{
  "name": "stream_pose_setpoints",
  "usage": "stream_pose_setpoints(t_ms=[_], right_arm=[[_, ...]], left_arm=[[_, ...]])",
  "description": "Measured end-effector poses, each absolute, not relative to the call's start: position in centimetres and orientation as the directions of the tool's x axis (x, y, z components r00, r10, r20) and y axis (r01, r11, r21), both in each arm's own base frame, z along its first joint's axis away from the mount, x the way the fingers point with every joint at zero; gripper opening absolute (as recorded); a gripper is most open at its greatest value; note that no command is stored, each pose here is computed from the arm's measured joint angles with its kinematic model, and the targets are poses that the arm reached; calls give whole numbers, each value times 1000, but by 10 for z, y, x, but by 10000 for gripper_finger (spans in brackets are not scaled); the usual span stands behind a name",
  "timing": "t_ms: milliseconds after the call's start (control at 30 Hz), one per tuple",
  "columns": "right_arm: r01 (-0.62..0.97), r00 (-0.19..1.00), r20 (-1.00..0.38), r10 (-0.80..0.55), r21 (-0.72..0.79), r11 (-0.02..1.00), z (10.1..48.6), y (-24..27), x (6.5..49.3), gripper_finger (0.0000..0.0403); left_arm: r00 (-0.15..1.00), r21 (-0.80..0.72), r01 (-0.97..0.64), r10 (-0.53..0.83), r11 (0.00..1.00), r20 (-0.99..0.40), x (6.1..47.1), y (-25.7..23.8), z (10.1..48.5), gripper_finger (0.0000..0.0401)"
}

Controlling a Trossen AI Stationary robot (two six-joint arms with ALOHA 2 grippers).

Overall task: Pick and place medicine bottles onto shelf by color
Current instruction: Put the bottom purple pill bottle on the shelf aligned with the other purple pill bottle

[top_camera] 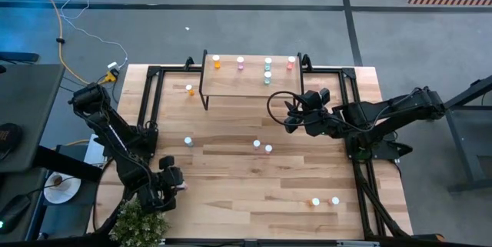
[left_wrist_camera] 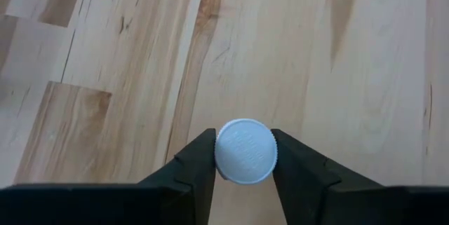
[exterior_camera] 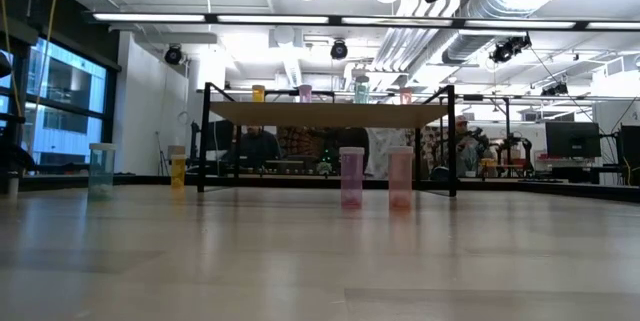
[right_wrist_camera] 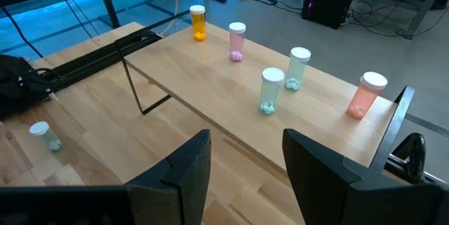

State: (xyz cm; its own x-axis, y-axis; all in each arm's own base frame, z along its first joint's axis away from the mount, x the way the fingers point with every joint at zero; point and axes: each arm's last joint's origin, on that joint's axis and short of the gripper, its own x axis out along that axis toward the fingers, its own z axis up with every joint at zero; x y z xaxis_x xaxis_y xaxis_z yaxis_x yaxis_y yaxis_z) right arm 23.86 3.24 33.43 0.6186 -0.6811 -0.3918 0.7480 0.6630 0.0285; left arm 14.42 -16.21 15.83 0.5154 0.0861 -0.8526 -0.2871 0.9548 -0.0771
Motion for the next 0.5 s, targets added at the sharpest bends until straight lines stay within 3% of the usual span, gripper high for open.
stream_pose_setpoints(t_ms=[500], right_arm=[[704, 658, -371, -655, -4, 710, 359, 33, 239, 170]], left_arm=[[583, -114, -277, 73, 954, -809, 164, -146, 172, 115]])
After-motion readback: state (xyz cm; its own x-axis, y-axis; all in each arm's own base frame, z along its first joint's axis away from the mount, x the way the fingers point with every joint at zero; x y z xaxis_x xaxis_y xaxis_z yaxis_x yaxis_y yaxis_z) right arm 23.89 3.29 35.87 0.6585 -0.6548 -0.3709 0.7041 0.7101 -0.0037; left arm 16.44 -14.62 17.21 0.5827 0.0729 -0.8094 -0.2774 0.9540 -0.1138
